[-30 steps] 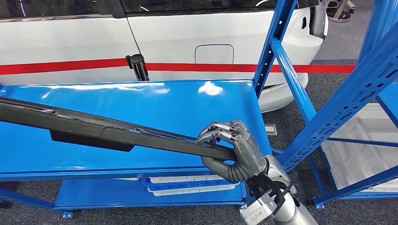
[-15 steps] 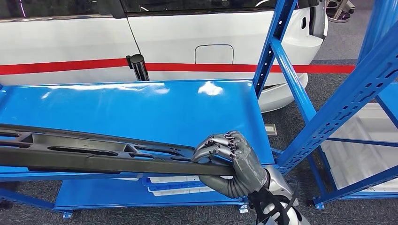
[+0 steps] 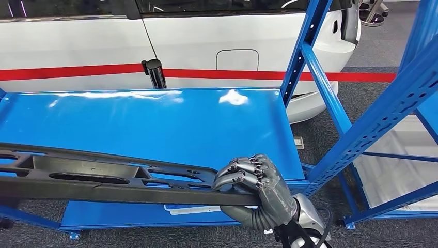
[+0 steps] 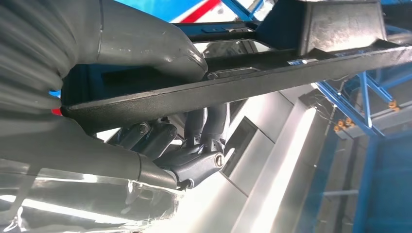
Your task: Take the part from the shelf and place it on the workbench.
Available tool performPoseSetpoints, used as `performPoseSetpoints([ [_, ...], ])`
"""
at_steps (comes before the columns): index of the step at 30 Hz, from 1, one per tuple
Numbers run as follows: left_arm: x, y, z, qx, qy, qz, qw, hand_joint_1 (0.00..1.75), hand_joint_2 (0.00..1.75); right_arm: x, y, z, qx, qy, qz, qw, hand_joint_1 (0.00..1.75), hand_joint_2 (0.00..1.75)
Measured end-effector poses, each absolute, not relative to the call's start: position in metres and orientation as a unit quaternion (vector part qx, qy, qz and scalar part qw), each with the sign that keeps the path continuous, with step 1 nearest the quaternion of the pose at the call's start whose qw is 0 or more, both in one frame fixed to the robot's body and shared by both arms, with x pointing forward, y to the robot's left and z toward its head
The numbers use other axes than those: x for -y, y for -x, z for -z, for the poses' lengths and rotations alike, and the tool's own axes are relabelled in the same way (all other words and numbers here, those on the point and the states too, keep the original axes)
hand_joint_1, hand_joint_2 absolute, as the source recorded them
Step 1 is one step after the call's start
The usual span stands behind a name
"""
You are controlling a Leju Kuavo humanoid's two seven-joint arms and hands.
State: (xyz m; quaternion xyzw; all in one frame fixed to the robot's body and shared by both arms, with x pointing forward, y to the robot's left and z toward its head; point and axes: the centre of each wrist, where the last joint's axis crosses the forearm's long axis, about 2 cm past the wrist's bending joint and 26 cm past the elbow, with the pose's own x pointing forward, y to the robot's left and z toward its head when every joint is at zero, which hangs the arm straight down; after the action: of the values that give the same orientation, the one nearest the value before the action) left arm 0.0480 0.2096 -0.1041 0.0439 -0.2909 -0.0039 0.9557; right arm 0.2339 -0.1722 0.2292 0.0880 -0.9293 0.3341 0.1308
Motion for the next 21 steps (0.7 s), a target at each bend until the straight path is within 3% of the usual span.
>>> performPoseSetpoints([
  [21, -0.2118, -0.0492, 0.1041, 0.296, -0.055, 0.025, 0.953, 0.00, 1.75, 0.1728, -0.2233, -0.2242, 0.927, -0.116, -0.329, 0.136, 1.75, 1.75],
])
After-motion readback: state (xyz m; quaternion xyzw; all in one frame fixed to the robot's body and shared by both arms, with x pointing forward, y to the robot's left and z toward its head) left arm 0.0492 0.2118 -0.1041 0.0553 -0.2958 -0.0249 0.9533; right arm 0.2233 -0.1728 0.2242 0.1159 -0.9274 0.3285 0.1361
